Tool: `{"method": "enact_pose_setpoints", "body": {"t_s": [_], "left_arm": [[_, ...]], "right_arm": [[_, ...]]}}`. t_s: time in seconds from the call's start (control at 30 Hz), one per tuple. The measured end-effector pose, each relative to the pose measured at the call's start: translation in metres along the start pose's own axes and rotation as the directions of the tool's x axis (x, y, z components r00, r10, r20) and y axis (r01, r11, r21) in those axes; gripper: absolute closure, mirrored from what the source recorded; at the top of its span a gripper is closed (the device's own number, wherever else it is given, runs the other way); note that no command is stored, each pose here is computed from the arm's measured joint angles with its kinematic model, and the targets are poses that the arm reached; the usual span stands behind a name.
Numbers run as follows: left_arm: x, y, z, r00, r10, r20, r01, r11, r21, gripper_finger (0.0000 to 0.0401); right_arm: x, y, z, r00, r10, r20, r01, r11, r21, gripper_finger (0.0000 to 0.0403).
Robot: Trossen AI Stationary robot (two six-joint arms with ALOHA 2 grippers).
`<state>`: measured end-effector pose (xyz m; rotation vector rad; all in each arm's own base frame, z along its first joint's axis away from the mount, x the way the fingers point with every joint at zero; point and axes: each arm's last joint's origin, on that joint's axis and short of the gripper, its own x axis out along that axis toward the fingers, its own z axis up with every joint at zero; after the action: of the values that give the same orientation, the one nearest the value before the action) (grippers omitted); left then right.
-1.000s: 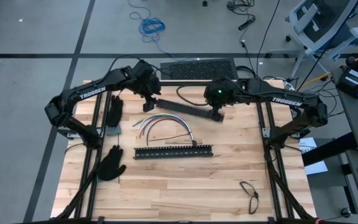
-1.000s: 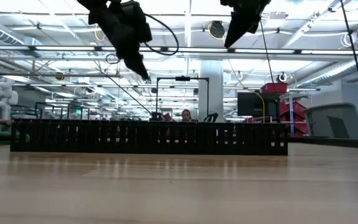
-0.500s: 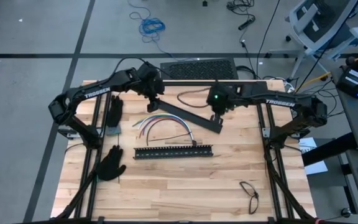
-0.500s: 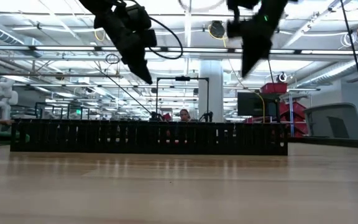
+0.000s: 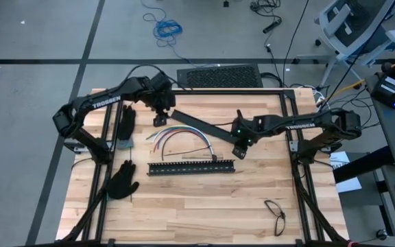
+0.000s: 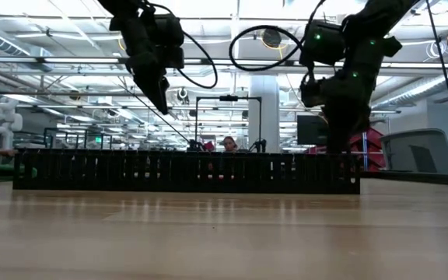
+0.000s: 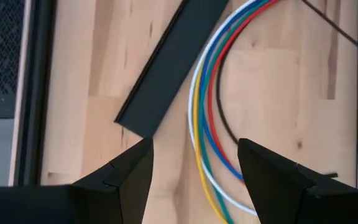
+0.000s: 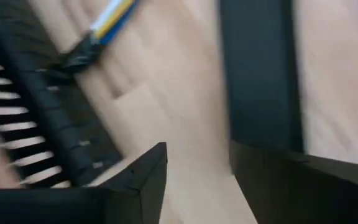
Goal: Ziptie cables
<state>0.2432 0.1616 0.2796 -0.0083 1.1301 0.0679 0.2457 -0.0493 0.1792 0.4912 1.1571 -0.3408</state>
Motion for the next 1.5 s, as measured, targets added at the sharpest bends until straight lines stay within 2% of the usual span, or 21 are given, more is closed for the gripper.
{"method": "enact_pose_setpoints", "body": {"t_s": [0.1, 0.33, 0.6, 0.67, 0.77, 0.87, 1.03, 1.17, 1.4, 1.5], "left_arm": [[-0.001, 0.003, -0.001, 1.000, 0.010, 0.004, -0.010, 1.000, -0.008, 0.0170], [0.012, 0.003, -0.007, 1.000, 0.014, 0.011, -0.014, 1.000, -0.007, 0.0170], [0.027, 0.005, -0.016, 1.000, 0.020, 0.017, -0.020, 1.000, 0.002, 0.0170], [0.029, 0.005, -0.017, 1.000, 0.022, 0.021, -0.022, 1.000, 0.001, 0.0170], [0.030, 0.005, -0.017, 0.999, 0.026, 0.037, -0.025, 0.999, -0.022, 0.0170], [0.031, 0.004, -0.018, 0.999, 0.017, 0.031, -0.016, 0.999, -0.031, 0.0170], [0.031, 0.004, -0.019, 1.000, 0.013, 0.024, -0.012, 1.000, -0.027, 0.0170], [0.031, 0.006, -0.020, 1.000, 0.016, 0.026, -0.015, 0.999, -0.031, 0.0170], [0.030, 0.009, -0.015, 0.996, 0.046, 0.079, -0.044, 0.999, -0.023, 0.0170], [0.029, 0.012, -0.006, 0.983, 0.058, 0.175, -0.051, 0.998, -0.040, 0.0170]], "right_arm": [[0.004, -0.001, -0.001, 0.997, -0.076, -0.003, 0.076, 0.997, 0.002, 0.0232], [0.029, -0.003, 0.005, 0.996, -0.087, -0.009, 0.088, 0.996, 0.031, 0.0277], [0.062, -0.012, 0.011, 0.988, -0.150, -0.046, 0.153, 0.986, 0.066, 0.0294], [0.071, -0.013, 0.013, 0.988, -0.146, -0.050, 0.150, 0.986, 0.070, 0.0315], [0.077, -0.013, 0.013, 0.989, -0.133, -0.059, 0.138, 0.987, 0.085, 0.0376], [0.077, -0.012, 0.014, 0.994, -0.091, -0.064, 0.098, 0.989, 0.112, 0.0395], [0.057, -0.007, 0.005, 0.994, -0.038, -0.107, 0.052, 0.989, 0.135, 0.0400], [0.027, -0.002, 0.001, 0.991, -0.048, -0.125, 0.064, 0.990, 0.129, 0.0402], [-0.023, 0.007, 0.014, 0.999, -0.018, -0.028, 0.021, 0.995, 0.101, 0.0402], [-0.040, 0.012, 0.022, 1.000, -0.001, 0.017, -0.001, 0.997, 0.082, 0.0403]]}}
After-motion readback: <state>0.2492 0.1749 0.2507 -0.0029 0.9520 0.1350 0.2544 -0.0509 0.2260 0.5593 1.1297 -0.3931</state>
